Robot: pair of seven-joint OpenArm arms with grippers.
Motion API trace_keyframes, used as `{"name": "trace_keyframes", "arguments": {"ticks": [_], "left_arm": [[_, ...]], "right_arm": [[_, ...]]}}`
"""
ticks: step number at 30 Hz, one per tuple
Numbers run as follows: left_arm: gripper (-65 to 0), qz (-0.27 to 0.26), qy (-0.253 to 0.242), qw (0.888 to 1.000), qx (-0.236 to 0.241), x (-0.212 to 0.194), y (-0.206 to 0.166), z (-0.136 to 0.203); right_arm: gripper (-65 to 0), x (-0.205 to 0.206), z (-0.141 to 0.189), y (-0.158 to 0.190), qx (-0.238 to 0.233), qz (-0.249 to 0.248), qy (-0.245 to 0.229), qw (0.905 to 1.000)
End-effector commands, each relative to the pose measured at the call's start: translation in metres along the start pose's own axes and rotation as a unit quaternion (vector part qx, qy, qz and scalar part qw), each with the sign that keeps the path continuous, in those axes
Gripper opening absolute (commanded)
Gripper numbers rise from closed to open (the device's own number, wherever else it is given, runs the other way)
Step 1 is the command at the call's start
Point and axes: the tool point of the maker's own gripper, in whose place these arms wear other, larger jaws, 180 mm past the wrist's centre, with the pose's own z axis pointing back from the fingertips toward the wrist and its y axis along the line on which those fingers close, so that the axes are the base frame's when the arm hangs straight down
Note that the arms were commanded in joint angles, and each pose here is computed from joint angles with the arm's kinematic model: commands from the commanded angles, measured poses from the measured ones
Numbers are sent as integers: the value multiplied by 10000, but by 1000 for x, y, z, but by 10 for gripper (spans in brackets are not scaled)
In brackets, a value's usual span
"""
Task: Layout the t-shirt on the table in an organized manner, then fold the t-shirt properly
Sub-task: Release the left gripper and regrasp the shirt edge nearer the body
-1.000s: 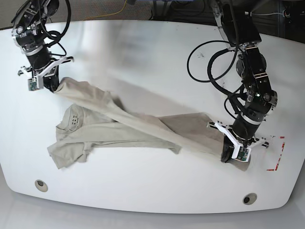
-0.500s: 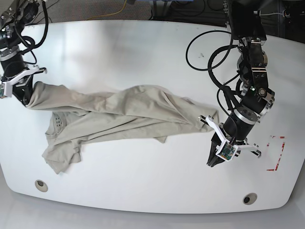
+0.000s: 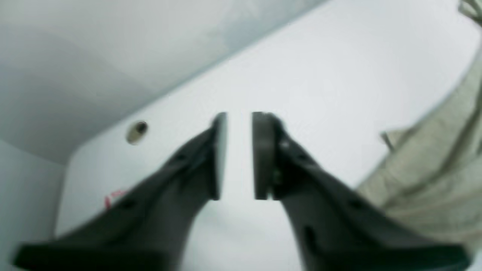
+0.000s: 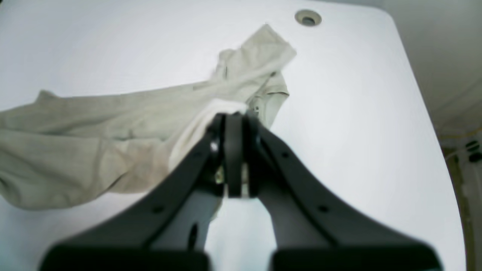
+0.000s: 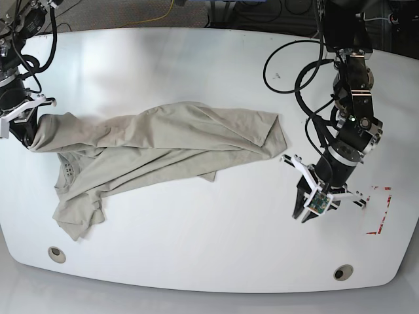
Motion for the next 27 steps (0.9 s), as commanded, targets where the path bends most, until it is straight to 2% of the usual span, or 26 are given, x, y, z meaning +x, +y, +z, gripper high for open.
{"name": "trace_keyframes", "arguments": {"ticks": [1, 4, 7, 13, 21, 27], "left_arm": [[-381, 18, -132, 9999, 45, 5, 1, 4], [-211, 126, 50, 9999, -72, -11, -11, 8], [-125, 288, 207, 9992, -183, -25, -25, 11], [-121, 407, 528, 9971, -363, -51, -43, 19], [-121, 336, 793, 9921, -917, -69, -85, 24], [-121, 411, 953, 9891, -1040, -82, -95, 23]], "right_arm": [[-650, 14, 1, 3, 40, 2, -303, 9995], [-650, 9, 2, 5, 52, -31, -235, 9997], [-650, 3, 4, 5, 64, -38, -145, 9999], [-650, 1, 4, 6, 74, -53, -120, 9999], [-650, -1, 4, 6, 75, -67, -108, 9999], [-650, -1, 4, 6, 75, -67, -108, 9999]]}}
